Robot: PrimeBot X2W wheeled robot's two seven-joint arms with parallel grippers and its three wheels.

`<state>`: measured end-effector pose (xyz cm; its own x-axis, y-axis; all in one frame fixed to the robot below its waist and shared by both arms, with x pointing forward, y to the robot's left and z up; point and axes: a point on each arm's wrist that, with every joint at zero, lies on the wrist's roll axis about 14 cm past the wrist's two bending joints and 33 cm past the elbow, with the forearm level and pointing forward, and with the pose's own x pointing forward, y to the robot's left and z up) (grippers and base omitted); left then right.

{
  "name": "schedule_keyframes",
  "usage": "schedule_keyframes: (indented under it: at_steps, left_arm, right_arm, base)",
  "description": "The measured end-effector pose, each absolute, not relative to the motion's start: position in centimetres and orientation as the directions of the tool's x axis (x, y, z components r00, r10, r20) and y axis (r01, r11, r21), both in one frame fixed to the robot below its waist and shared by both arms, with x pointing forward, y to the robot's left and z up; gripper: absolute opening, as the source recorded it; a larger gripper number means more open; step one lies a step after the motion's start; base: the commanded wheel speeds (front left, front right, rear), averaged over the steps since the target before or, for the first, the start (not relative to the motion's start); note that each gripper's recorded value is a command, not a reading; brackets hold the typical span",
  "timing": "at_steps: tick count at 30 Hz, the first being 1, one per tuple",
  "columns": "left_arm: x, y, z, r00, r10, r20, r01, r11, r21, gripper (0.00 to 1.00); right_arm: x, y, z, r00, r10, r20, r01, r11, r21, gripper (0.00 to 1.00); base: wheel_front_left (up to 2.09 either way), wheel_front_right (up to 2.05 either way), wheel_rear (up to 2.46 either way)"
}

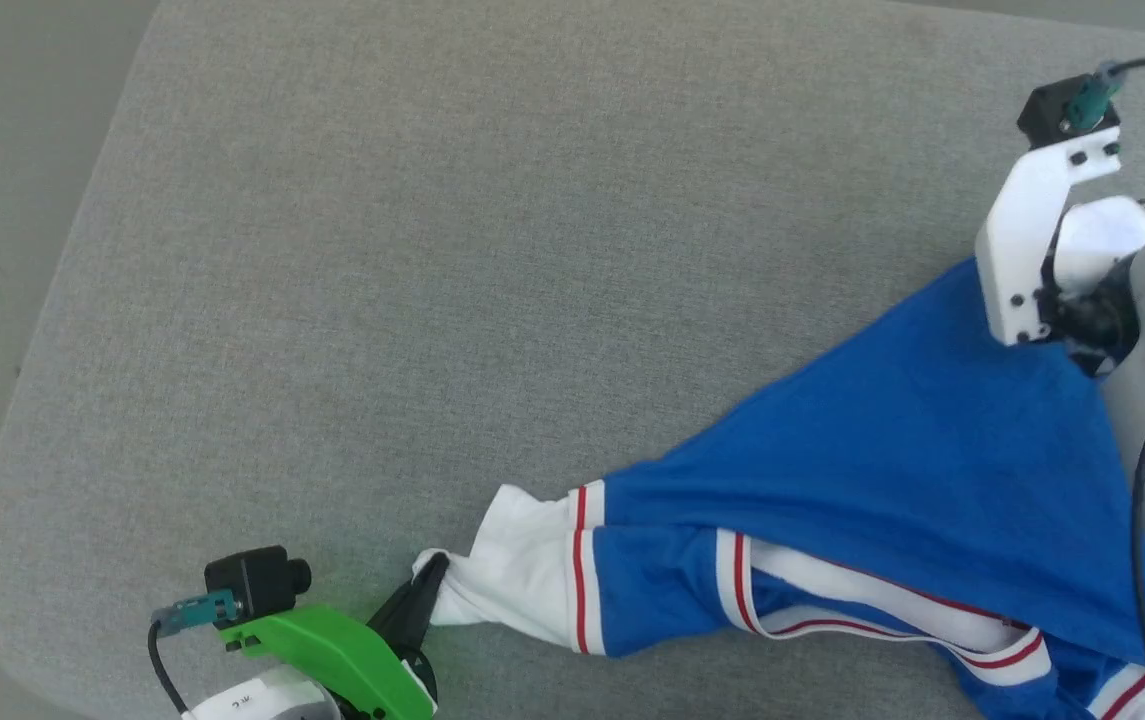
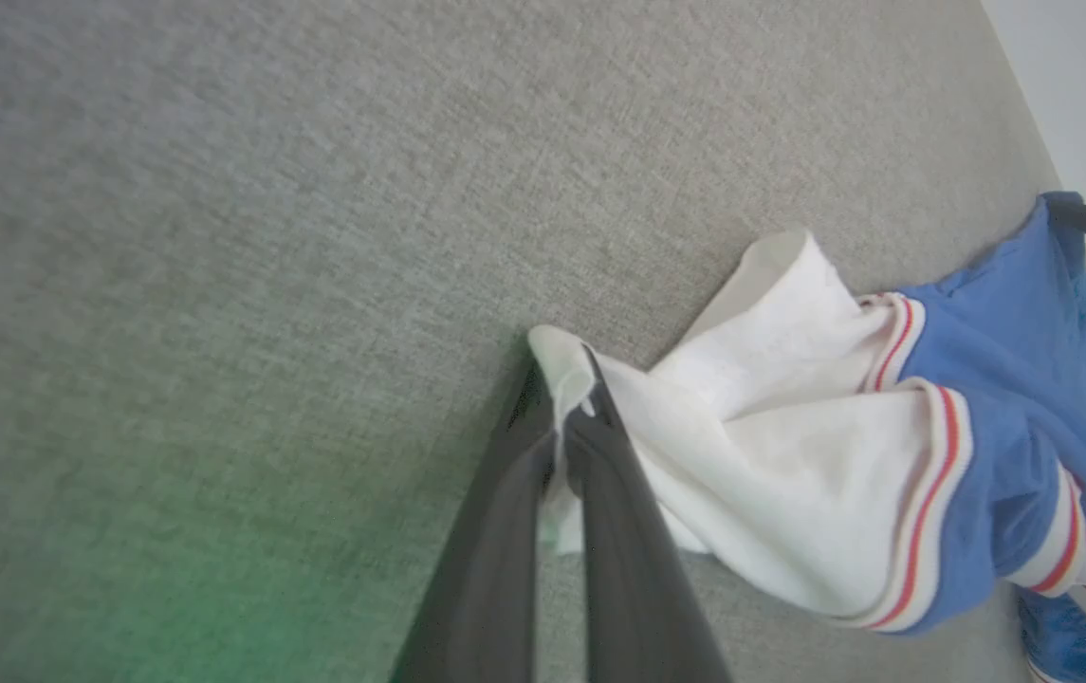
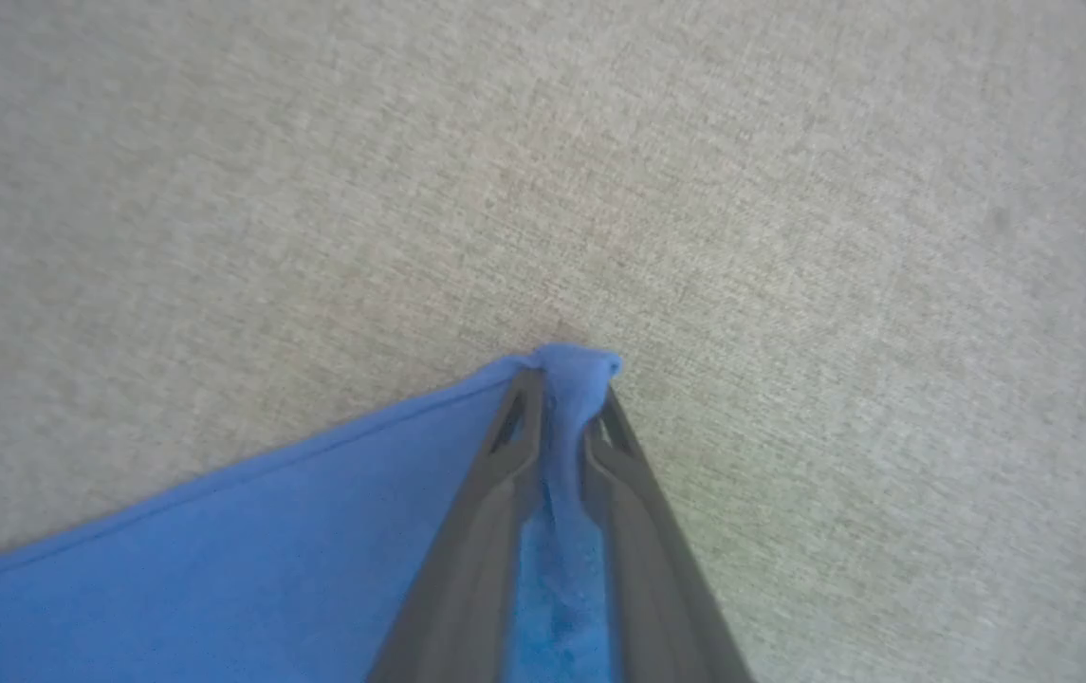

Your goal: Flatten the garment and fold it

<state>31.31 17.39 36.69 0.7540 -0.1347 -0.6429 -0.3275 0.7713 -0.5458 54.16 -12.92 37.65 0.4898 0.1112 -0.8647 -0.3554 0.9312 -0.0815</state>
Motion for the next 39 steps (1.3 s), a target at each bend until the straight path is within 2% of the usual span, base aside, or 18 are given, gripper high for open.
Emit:
schedule_keyframes:
  at_steps: [4, 8, 13, 20, 28, 34, 39]
  left_arm:
    - [31.2, 17.4, 37.0, 0.762, -0.136, -0.633, -0.319, 0.772, -0.55, 0.0]
    - [31.0, 17.5, 37.7, 0.774, -0.132, -0.62, -0.31, 0.774, -0.552, 0.0]
    - [29.6, 17.9, 38.1, 0.775, -0.124, -0.62, -0.31, 0.781, -0.543, 0.0]
    - [29.0, 17.7, 39.6, 0.801, -0.14, -0.583, -0.257, 0.798, -0.545, 0.0]
    - [31.3, 17.2, 42.9, 0.884, -0.146, -0.444, -0.14, 0.824, -0.549, 0.0]
    - [35.2, 16.9, 48.8, 0.963, -0.159, -0.217, 0.023, 0.852, -0.524, 0.0]
    - [39.5, 15.8, 57.9, 0.976, -0.203, 0.08, 0.217, 0.858, -0.466, 0.0]
  right_arm:
    - [53.8, -12.3, 38.6, 0.612, 0.186, -0.768, -0.348, 0.936, -0.051, 0.0]
    - [53.2, -11.4, 41.2, 0.763, 0.276, -0.584, -0.345, 0.939, -0.006, 0.0]
    - [50.5, -13.4, 44.1, 0.881, 0.274, -0.385, -0.296, 0.955, 0.003, 0.0]
    - [44.4, -18.1, 45.9, 0.952, 0.145, -0.271, -0.132, 0.989, 0.065, 0.0]
    - [37.9, -22.5, 46.4, 0.962, -0.023, -0.271, 0.05, 0.994, 0.096, 0.0]
    - [36.8, -24.9, 50.2, 0.979, -0.089, -0.182, 0.104, 0.992, 0.077, 0.0]
    - [38.0, -26.3, 55.6, 0.992, -0.095, -0.085, 0.096, 0.995, 0.013, 0.0]
  base:
    - [0.0, 0.0, 0.0]
    - [0.0, 0.0, 0.0]
    - [0.0, 0.0, 0.0]
    - [0.0, 0.0, 0.0]
    - [0.0, 0.0, 0.0]
    - [0.0, 0.0, 0.0]
    - [0.0, 0.0, 0.0]
